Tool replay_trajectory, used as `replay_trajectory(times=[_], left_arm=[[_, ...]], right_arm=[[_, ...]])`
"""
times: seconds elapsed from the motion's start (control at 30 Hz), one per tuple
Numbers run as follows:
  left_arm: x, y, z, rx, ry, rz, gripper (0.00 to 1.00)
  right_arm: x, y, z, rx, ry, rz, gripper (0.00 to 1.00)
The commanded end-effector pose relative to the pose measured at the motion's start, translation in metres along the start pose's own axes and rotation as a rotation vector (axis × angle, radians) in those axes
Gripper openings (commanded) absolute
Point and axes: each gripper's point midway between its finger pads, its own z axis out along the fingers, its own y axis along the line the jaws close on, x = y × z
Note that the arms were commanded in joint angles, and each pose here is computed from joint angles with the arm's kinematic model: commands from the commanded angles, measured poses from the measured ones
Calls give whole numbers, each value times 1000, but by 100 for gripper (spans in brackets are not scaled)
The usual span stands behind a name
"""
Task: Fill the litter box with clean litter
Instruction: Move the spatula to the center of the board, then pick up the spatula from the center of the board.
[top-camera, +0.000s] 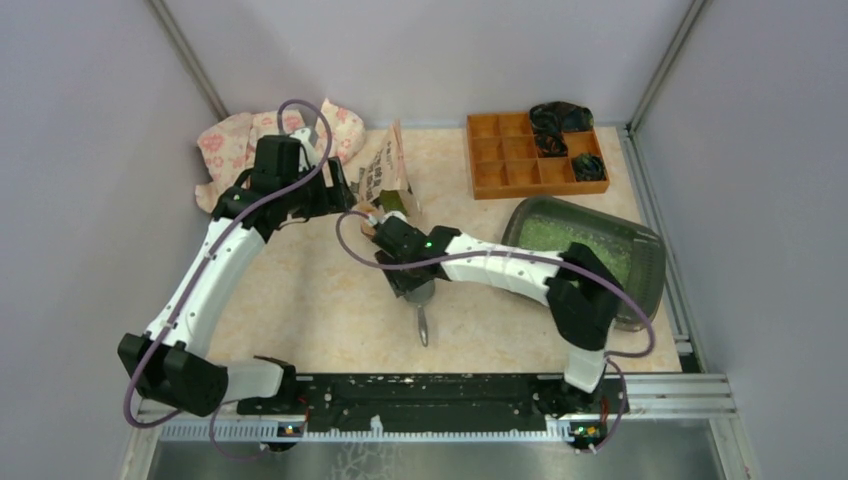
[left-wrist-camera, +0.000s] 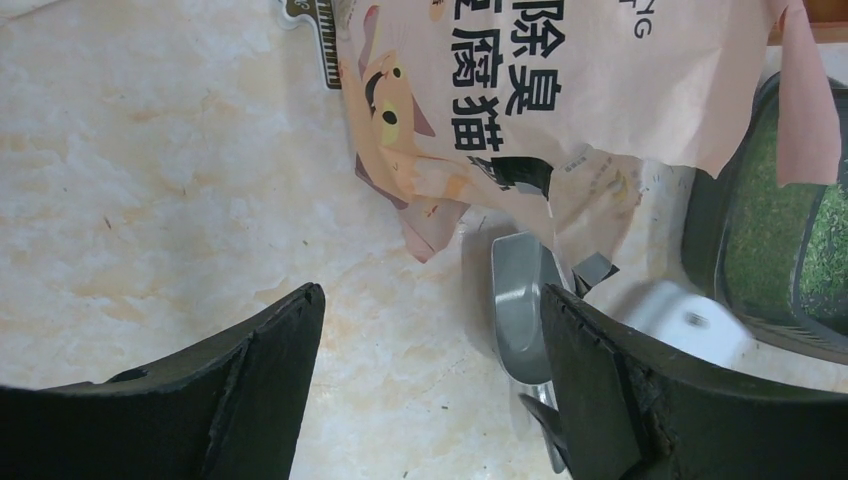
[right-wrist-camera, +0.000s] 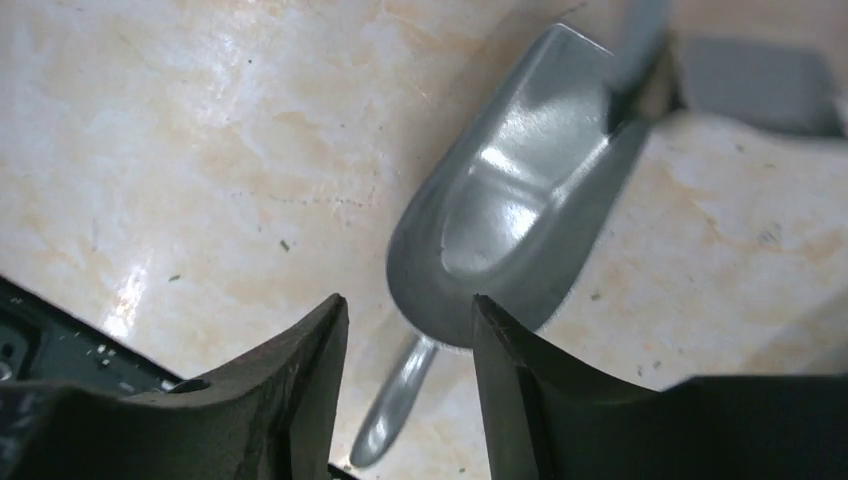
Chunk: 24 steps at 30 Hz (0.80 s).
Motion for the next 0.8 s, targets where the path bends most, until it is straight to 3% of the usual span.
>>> replay_trajectory(times=[0.0, 0.07, 0.13, 0.2, 0.4, 0.77], left_arm=[[2, 1, 4, 6, 3, -6, 85], [2, 0, 6, 10, 3, -4, 85], [2, 0, 7, 14, 1, -6, 85], [4, -2, 10, 25, 6, -10, 85], [6, -4, 13, 40, 11, -6, 85], [6, -3, 9, 45, 6, 21, 85]], right_arm=[[-21, -9, -79, -27, -186, 41, 51], [-2, -16, -91, -25, -167, 55, 54], [16, -17, -97, -33, -164, 73, 64], [29, -23, -96, -8, -159, 147, 65], [41, -24, -76, 68, -221, 347, 52], [31, 12, -29, 114, -236, 462, 52]])
